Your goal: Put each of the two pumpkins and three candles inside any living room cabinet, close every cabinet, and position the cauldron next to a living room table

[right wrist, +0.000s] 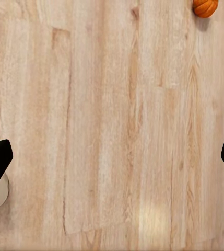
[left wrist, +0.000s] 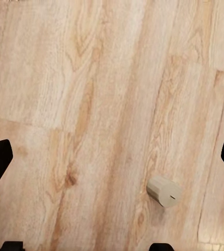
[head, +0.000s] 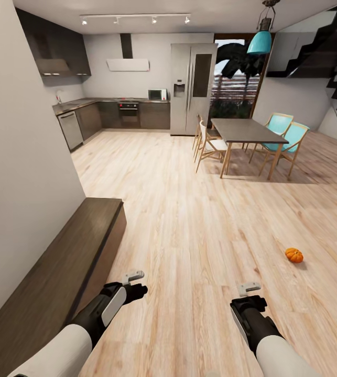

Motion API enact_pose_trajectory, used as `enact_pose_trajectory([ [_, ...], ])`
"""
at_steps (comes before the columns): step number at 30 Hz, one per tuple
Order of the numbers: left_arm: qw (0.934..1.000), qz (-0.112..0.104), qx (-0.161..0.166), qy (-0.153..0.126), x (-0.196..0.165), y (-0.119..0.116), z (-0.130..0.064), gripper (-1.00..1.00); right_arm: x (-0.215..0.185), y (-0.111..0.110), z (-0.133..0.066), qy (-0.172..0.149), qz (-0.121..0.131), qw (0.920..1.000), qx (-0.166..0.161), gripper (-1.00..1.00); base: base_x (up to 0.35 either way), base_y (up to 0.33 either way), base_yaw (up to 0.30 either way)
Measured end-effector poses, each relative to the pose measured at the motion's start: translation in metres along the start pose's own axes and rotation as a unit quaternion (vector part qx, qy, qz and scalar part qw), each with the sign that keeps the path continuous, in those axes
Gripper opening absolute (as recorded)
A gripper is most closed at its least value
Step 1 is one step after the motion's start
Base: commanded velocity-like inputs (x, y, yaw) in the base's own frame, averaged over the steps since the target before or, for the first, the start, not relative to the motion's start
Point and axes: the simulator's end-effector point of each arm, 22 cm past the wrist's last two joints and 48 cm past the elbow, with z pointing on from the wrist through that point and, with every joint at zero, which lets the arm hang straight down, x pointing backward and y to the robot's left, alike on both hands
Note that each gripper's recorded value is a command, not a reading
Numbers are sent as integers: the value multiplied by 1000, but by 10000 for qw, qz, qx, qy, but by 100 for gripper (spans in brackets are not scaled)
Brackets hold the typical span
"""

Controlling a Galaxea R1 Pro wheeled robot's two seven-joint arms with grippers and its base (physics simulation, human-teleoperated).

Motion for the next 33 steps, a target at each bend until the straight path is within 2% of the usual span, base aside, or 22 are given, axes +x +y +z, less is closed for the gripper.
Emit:
enact_pose_trajectory([
  [6, 9999, 1, 45, -95, -8, -4, -3, 100, 0, 0, 0, 0, -1, 10000, 0, 100, 0, 0, 0],
  [25, 9999, 1, 50, -106, -9, -4, -3, 100, 4, 7, -1, 39, -46, 10000, -48, 100, 0, 0, 0],
  [33, 9999, 4, 49, -103, -9, -4, -3, 100, 3, 12, -3, 43, -56, 9999, -80, 100, 111, 0, 0],
])
